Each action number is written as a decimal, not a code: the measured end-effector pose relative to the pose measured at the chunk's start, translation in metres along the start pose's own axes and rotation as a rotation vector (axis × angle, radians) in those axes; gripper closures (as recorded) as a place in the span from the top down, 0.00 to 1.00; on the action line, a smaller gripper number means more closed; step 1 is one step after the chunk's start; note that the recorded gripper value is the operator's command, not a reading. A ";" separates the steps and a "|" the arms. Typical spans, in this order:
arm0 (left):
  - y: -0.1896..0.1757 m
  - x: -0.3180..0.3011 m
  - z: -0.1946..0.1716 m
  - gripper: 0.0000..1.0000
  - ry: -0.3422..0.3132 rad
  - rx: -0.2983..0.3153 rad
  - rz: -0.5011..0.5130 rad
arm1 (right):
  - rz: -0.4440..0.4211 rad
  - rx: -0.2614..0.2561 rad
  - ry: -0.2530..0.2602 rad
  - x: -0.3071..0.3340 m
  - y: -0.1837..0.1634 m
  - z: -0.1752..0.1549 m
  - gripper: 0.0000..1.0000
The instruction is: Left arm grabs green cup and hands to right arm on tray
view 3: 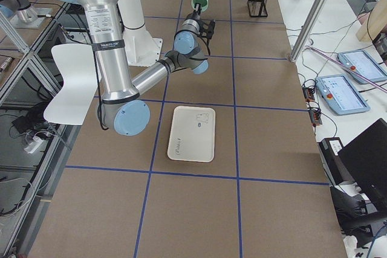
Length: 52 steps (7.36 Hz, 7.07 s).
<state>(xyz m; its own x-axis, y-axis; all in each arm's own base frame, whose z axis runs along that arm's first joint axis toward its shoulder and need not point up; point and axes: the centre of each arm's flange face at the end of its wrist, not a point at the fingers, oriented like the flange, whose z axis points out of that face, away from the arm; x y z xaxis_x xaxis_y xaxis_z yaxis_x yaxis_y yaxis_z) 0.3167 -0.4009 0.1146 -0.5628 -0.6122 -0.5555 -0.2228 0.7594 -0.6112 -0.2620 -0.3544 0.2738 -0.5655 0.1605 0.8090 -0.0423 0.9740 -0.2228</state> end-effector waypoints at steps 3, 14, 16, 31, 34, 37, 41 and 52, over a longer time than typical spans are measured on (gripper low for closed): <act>-0.012 0.005 -0.002 1.00 -0.128 0.131 0.197 | -0.097 0.083 0.284 0.079 -0.024 -0.105 0.00; -0.038 0.040 -0.036 1.00 -0.826 0.507 0.689 | -0.343 -0.023 1.221 0.156 -0.129 -0.276 0.00; -0.032 0.039 -0.041 1.00 -0.860 0.514 0.695 | -0.308 -0.086 1.242 0.172 -0.124 -0.269 0.00; -0.078 0.009 -0.167 1.00 -1.256 0.383 0.966 | -0.441 0.010 1.233 0.087 -0.134 -0.336 1.00; -0.138 0.026 -0.337 1.00 -1.369 0.261 1.010 | -0.485 -0.016 1.295 0.067 -0.137 -0.401 1.00; -0.214 0.018 -0.527 1.00 -1.353 0.202 0.984 | -0.470 -0.005 1.306 0.064 -0.137 -0.417 1.00; -0.239 -0.036 -0.640 1.00 -1.353 0.276 0.799 | -0.421 0.005 1.341 0.050 -0.151 -0.413 1.00; -0.232 -0.058 -0.658 1.00 -1.400 0.373 0.669 | -0.430 0.005 1.418 0.041 -0.157 -0.404 1.00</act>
<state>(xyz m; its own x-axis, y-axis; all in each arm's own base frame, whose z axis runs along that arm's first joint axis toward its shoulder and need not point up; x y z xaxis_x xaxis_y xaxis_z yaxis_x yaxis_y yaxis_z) -0.1228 -0.3964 0.6592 0.7142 -0.0756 -0.6959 0.0697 0.9969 -0.0368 0.0541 -0.4357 0.5620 0.7475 -0.1115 0.6549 0.0013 0.9860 0.1664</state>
